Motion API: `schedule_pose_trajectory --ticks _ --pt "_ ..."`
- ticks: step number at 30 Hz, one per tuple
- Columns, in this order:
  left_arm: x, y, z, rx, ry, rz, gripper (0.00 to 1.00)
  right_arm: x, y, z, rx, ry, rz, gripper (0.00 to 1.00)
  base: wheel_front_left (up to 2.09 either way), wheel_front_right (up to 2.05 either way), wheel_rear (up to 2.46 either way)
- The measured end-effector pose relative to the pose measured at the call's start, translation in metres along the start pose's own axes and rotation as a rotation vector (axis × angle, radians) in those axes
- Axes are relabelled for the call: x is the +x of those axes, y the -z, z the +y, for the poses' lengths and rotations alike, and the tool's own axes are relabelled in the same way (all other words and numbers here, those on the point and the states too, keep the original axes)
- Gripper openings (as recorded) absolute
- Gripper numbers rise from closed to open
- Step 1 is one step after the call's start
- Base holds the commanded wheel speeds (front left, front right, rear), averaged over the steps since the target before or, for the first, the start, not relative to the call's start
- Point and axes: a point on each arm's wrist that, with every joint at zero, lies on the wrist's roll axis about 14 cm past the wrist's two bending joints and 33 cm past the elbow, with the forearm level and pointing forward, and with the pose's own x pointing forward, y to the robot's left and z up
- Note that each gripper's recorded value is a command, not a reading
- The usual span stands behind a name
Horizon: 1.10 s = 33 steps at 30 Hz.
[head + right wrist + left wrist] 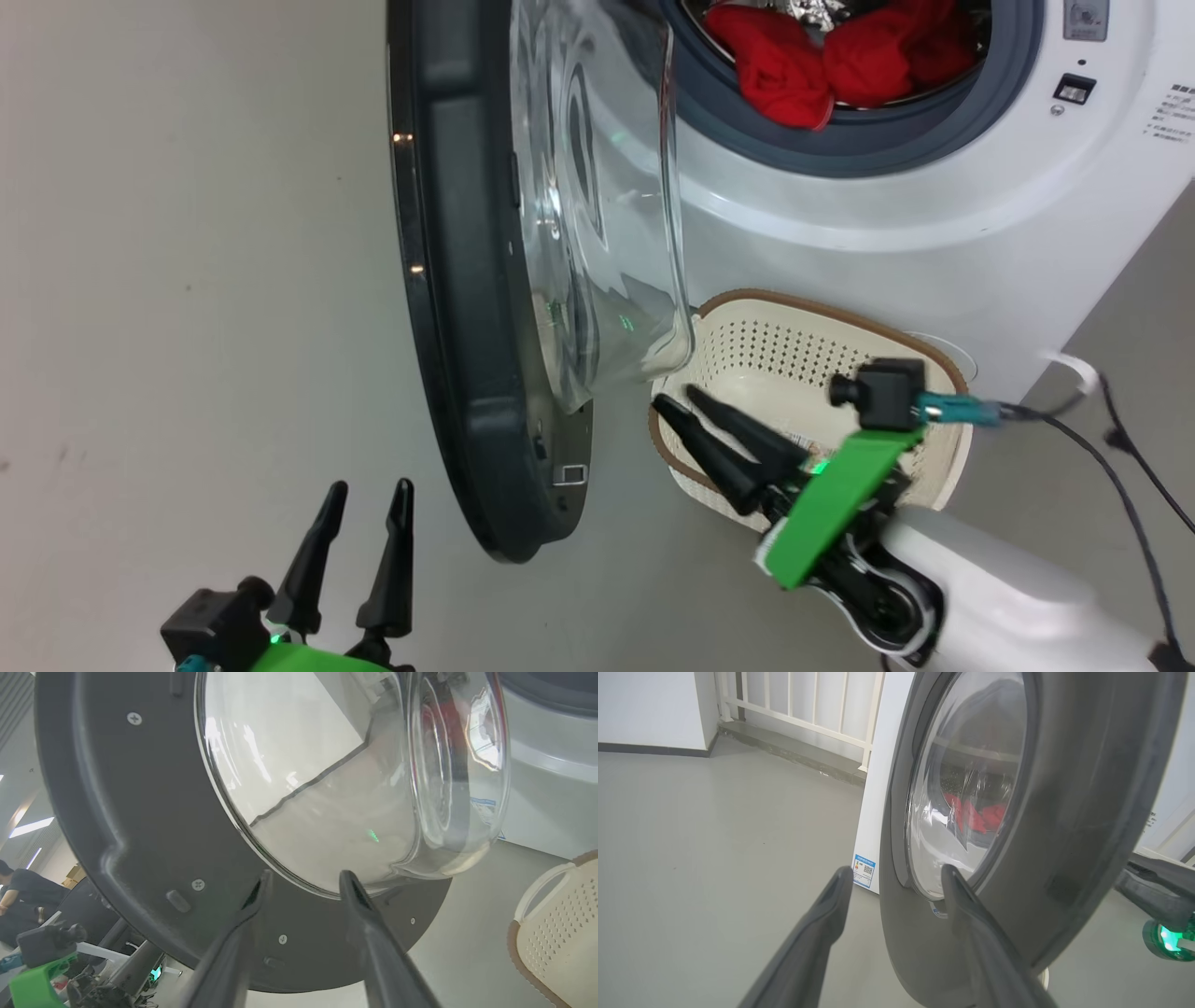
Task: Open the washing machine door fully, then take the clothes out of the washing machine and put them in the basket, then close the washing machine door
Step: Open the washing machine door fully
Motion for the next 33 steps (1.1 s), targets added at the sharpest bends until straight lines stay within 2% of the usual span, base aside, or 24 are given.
schedule_pose_trajectory --ticks 11,18,24,28,33 --pt "0.001 -0.002 -0.007 -0.010 0.031 -0.012 1.00 -0.054 0.007 -0.060 0.007 0.241 -0.078 1.00 0.00 0.00 0.00" --pt "0.005 -0.002 -0.011 -0.001 0.047 -0.013 1.00 -0.081 0.021 -0.080 0.009 0.346 -0.107 1.00 0.00 0.00 0.00" --pt "0.008 0.000 -0.013 0.000 0.052 -0.007 1.00 -0.103 0.001 -0.105 -0.032 0.453 -0.201 1.00 0.00 0.00 0.00" --pt "0.009 0.001 -0.014 0.000 0.053 -0.004 1.00 -0.116 -0.012 -0.115 -0.134 0.506 -0.235 1.00 0.00 0.00 0.00" --pt "0.009 0.002 -0.014 0.001 0.053 -0.001 1.00 -0.120 -0.027 -0.113 -0.323 0.526 -0.250 1.00 0.00 0.00 0.00"
